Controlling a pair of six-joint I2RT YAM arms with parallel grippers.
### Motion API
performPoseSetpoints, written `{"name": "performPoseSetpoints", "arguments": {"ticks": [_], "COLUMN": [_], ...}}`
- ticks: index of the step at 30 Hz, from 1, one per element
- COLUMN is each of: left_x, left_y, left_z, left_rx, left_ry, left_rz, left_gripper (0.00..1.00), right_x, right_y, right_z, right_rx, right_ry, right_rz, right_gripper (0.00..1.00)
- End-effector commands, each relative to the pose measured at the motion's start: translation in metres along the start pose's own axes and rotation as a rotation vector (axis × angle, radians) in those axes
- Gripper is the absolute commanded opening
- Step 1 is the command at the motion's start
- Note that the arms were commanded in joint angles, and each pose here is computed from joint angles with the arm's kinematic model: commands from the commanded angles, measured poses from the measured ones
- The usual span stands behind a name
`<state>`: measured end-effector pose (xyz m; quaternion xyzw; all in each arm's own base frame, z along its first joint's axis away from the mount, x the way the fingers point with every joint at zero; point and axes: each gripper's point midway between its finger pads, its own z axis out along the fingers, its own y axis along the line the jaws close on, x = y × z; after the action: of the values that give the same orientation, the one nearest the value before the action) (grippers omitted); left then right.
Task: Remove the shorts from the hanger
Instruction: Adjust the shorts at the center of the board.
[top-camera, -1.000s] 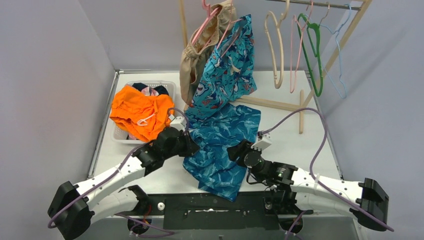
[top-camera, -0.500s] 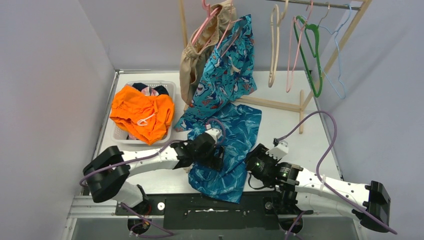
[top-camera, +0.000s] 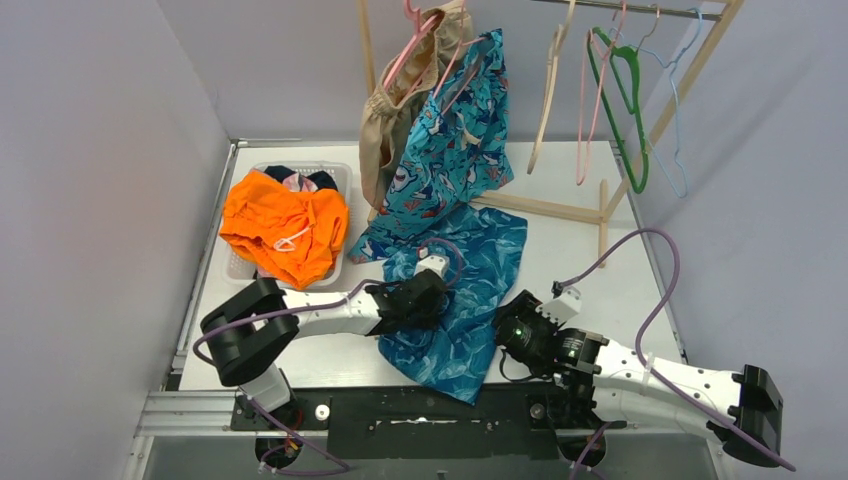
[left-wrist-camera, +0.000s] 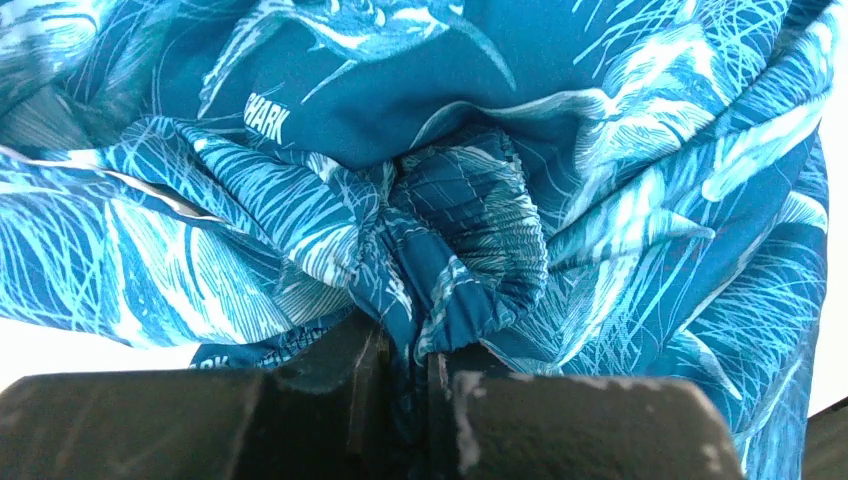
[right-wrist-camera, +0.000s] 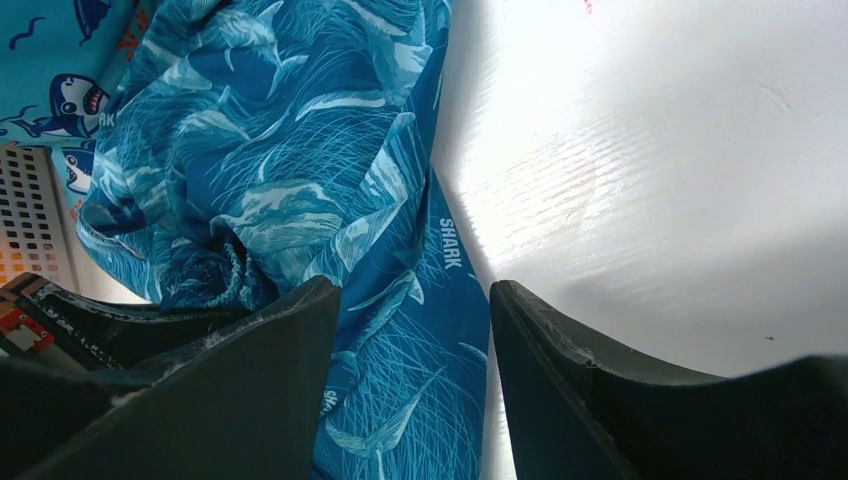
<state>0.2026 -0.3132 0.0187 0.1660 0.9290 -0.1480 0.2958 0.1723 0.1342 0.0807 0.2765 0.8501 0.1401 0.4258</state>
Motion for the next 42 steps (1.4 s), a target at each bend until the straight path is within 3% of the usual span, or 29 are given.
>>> {"name": "performPoseSetpoints", "arguments": {"ticks": [1, 5, 9, 13, 16, 19, 22, 25, 27, 30, 31, 33, 39, 42], "left_x": [0.031, -0.020, -0.100, -0.146, -0.162, -0.162, -0.150, -0.128, -0.111, -0.090, -0.079, -0.072, -0.060, -0.049], "left_y": [0.011, 0.022, 0.047, 0.062, 0.057, 0.034, 0.005, -0.018, -0.030, -0.021, -0.014, -0.001, 0.031, 0.036], "left_z": [0.008, -0.036, -0.131, -0.217, -0.263, -0.284, -0.277, -0.240, -0.206, -0.150, -0.133, -0.111, -0.078, -0.070], "left_rx": [-0.046, -0.134, -0.191, -0.131, -0.027, 0.111, 0.231, 0.309, 0.335, 0.285, 0.278, 0.270, 0.194, 0.188], "left_ry": [0.063, -0.094, -0.421, -0.670, -0.759, -0.735, -0.637, -0.521, -0.451, -0.400, -0.362, -0.305, -0.242, -0.192], "left_rz": [-0.023, -0.028, -0.089, -0.115, -0.075, 0.029, 0.145, 0.213, 0.203, 0.078, 0.049, -0.028, -0.082, -0.088], "left_gripper": [0.00, 0.00, 0.00, 0.00, 0.00, 0.00, 0.00, 0.00, 0.00, 0.01, 0.09, 0.12, 0.80, 0.83], "right_x": [-0.007, -0.006, -0.009, -0.012, -0.012, -0.013, -0.013, -0.014, -0.015, -0.015, -0.015, -0.015, -0.009, -0.004], "right_y": [0.008, 0.005, 0.002, 0.001, 0.000, 0.001, 0.002, 0.003, 0.005, 0.010, 0.011, 0.013, 0.013, 0.014], "right_z": [0.000, 0.000, -0.001, -0.001, -0.001, -0.002, -0.002, -0.002, -0.001, -0.002, -0.002, -0.003, -0.001, 0.000], "right_rx": [-0.013, -0.001, 0.002, -0.012, -0.019, -0.021, -0.022, -0.018, -0.018, -0.021, -0.021, -0.023, -0.029, -0.039], "right_ry": [-0.040, -0.036, -0.052, -0.064, -0.070, -0.072, -0.073, -0.078, -0.083, -0.082, -0.081, -0.076, -0.058, -0.048], "right_rz": [0.035, 0.028, 0.044, 0.066, 0.074, 0.081, 0.081, 0.079, 0.079, 0.072, 0.071, 0.061, 0.066, 0.076], "right_gripper": [0.58, 0.58, 0.58, 0.58, 0.58, 0.58, 0.58, 0.58, 0.58, 0.58, 0.58, 0.58, 0.58, 0.58]}}
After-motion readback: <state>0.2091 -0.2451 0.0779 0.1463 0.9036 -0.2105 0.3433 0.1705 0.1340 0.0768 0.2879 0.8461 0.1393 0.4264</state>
